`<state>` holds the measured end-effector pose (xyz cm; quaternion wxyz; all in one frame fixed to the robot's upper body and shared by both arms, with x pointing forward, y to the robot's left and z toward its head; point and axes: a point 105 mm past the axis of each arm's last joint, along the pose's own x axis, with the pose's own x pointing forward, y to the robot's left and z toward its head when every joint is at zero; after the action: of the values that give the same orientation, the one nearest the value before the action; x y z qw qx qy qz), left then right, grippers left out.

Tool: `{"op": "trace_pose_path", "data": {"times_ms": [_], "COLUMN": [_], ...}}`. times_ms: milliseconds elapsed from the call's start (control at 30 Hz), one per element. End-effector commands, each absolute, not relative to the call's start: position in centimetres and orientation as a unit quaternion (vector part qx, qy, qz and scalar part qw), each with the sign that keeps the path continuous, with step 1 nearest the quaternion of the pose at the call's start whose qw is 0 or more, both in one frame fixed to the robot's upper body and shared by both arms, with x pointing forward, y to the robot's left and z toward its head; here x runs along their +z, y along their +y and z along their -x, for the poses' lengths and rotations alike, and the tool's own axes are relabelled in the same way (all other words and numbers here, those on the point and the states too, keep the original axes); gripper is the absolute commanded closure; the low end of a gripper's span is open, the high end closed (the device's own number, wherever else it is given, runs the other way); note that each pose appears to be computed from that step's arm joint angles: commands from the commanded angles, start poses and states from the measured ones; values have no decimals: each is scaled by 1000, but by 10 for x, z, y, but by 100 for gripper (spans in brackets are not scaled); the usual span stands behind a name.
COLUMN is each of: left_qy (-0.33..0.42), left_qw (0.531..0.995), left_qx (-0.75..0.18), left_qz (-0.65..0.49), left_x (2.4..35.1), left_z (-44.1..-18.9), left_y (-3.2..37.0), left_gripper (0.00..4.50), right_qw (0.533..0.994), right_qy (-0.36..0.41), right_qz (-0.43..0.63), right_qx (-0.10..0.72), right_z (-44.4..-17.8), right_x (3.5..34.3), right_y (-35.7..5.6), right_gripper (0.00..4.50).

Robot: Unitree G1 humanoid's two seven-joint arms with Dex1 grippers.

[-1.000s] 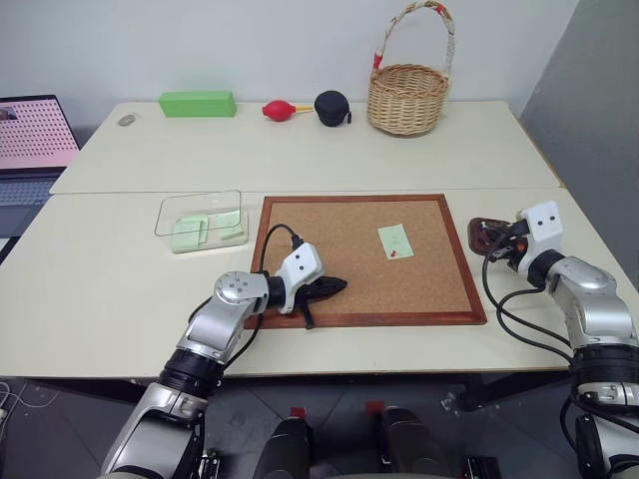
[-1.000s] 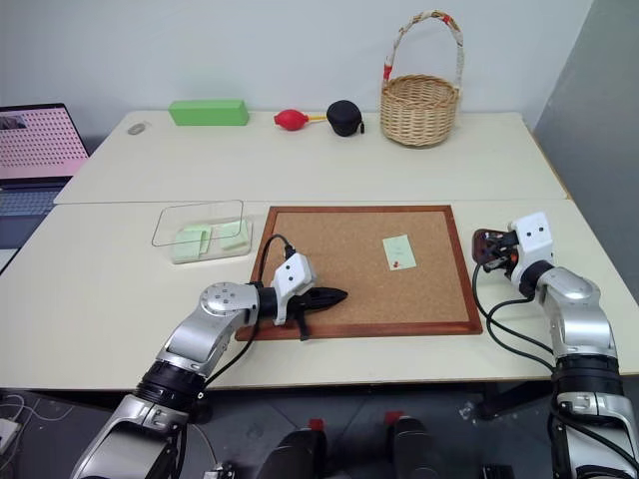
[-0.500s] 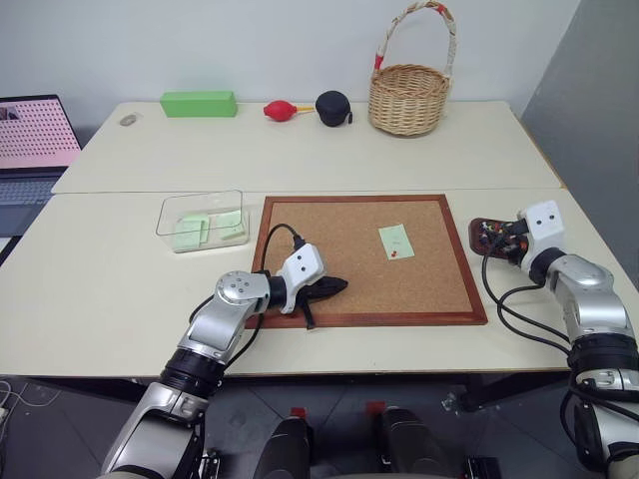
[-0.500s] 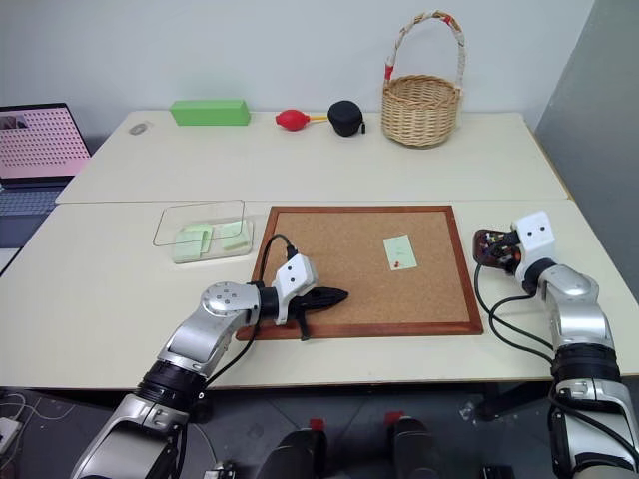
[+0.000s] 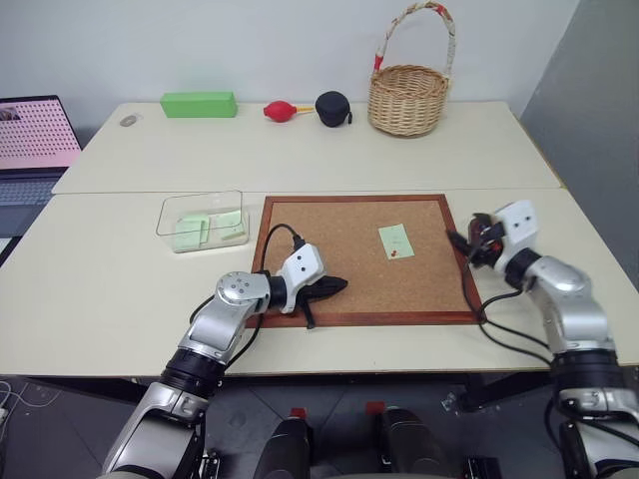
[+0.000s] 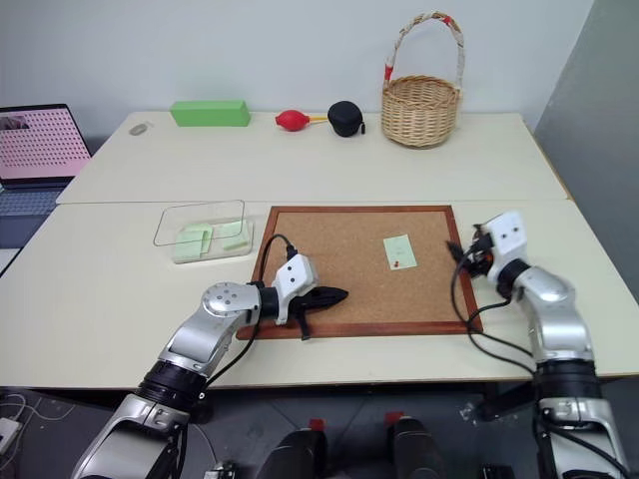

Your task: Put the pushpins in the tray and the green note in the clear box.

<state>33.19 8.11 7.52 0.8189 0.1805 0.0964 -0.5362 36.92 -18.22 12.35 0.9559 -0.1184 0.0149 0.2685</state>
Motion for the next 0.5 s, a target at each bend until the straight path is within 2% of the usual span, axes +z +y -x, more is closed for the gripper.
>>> {"op": "trace_pose_path", "data": {"times_ms": [33,233,500], "left_qy": [136,137,136], "left_qw": [828,827,828], "left_qx": [-511,-512,-510], "left_qz": [-187,-188,-189], "left_x": [57,57,58], "left_z": [-334,-333,-334], "left_y": [94,94,94], "left_gripper": [450,450,450], "right_qw": [945,934,933], "right_qy": [-11,12,23], "right_qz": [101,91,81], "right_qx": [312,345,349], "right_z": [-363,-364,-376], "right_x": [134,119,111], "right_y": [-151,-126,-118], "right_gripper": [91,91,91]}}
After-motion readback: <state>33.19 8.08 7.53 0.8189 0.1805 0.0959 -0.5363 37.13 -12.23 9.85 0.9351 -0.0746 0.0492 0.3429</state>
